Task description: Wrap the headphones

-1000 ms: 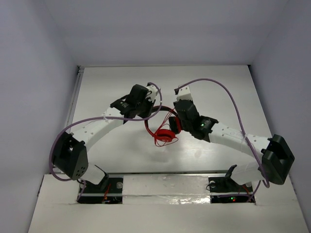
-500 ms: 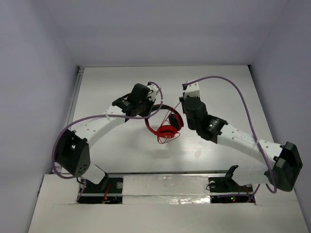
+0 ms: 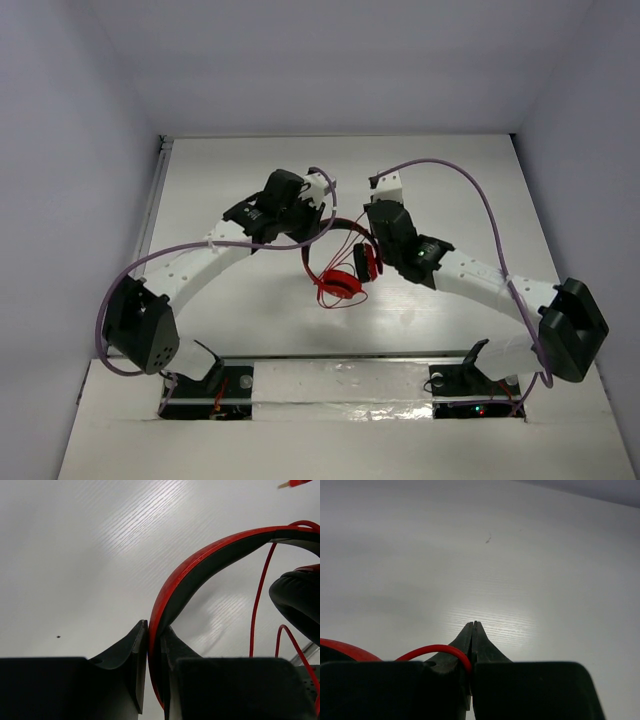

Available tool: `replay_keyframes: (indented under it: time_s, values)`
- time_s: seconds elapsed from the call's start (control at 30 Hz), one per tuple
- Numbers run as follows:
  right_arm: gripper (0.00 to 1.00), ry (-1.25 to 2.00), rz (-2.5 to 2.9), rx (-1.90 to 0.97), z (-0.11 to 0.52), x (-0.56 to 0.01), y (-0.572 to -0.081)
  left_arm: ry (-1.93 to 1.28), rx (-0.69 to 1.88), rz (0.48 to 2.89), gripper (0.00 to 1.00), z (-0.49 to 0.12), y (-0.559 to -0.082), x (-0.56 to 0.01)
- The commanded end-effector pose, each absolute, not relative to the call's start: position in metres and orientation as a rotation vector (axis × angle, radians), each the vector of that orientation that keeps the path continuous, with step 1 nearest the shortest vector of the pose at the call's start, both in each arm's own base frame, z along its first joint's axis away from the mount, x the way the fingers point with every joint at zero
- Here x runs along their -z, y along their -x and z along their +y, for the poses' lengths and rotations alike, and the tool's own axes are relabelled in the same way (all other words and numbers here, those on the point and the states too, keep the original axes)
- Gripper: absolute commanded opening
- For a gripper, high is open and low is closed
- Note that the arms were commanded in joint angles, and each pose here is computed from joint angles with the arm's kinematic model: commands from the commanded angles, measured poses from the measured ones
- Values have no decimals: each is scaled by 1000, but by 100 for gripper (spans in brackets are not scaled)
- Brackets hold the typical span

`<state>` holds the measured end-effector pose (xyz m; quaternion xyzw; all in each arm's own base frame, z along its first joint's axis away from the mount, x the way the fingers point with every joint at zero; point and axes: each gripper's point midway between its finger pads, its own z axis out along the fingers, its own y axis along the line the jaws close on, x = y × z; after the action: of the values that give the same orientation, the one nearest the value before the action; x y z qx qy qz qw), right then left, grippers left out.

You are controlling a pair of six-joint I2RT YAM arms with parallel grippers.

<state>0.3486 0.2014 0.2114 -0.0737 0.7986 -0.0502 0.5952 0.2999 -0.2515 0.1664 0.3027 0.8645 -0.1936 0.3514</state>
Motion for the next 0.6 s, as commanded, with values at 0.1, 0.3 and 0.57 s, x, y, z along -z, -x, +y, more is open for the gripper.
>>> replay_keyframes:
  time_s: [0.1, 0.3, 0.57]
  values:
    - [2, 80, 1828, -45, 208, -216, -342, -770, 738, 2014, 0, -265, -298, -236]
    - [5, 85, 1873, -126, 215, -196, -332, -758, 812, 1937, 0, -264, -300, -257]
    - [23, 158, 1880, -261, 235, -193, -324, -735, 864, 1905, 0, -265, -301, -265]
